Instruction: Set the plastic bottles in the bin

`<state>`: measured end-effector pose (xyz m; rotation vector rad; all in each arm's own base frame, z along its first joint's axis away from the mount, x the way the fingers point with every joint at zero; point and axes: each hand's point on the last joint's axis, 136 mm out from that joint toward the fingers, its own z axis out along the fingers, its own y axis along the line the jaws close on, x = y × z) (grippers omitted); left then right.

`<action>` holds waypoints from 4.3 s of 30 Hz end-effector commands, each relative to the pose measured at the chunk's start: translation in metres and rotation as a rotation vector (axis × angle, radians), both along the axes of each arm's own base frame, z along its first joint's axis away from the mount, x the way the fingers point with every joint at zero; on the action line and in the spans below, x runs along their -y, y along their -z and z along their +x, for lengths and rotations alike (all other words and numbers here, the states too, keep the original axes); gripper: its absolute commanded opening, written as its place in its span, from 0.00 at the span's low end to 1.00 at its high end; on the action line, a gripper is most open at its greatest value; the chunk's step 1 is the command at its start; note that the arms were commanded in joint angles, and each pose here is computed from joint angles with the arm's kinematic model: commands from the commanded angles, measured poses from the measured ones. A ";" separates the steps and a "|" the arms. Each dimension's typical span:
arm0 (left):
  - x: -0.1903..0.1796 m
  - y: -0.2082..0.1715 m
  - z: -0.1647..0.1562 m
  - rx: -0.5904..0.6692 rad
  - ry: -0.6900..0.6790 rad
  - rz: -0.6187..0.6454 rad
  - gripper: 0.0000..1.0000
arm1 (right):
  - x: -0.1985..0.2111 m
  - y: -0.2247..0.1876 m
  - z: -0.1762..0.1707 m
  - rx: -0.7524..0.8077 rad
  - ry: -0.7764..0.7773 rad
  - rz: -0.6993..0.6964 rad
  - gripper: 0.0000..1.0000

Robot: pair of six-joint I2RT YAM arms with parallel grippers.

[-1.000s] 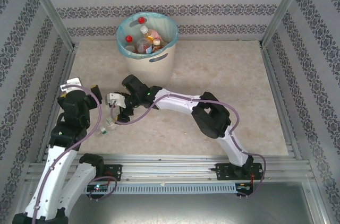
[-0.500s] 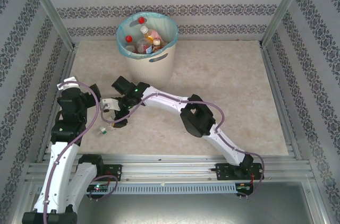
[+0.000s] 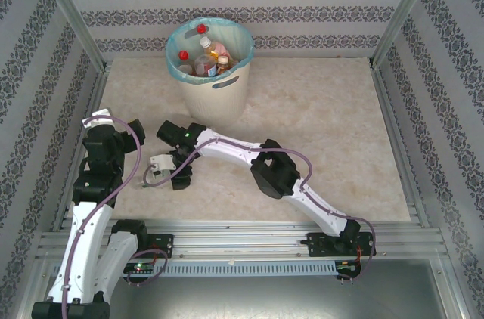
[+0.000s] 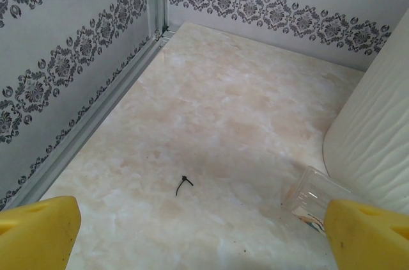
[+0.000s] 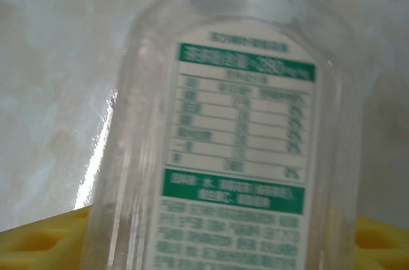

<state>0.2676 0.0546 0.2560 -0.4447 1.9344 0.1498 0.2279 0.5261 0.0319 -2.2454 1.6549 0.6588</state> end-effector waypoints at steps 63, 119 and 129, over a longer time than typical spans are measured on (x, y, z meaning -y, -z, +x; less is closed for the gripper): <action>0.354 -0.152 0.023 0.126 1.404 -0.596 0.92 | 0.329 -0.282 0.012 0.343 1.147 0.823 0.38; 0.259 -0.258 0.172 0.422 0.866 -0.129 0.00 | 0.324 -0.341 0.018 0.166 1.303 0.980 0.94; 0.215 -0.216 0.246 0.180 0.758 0.123 0.00 | 0.264 -0.348 0.022 0.191 1.135 0.933 0.94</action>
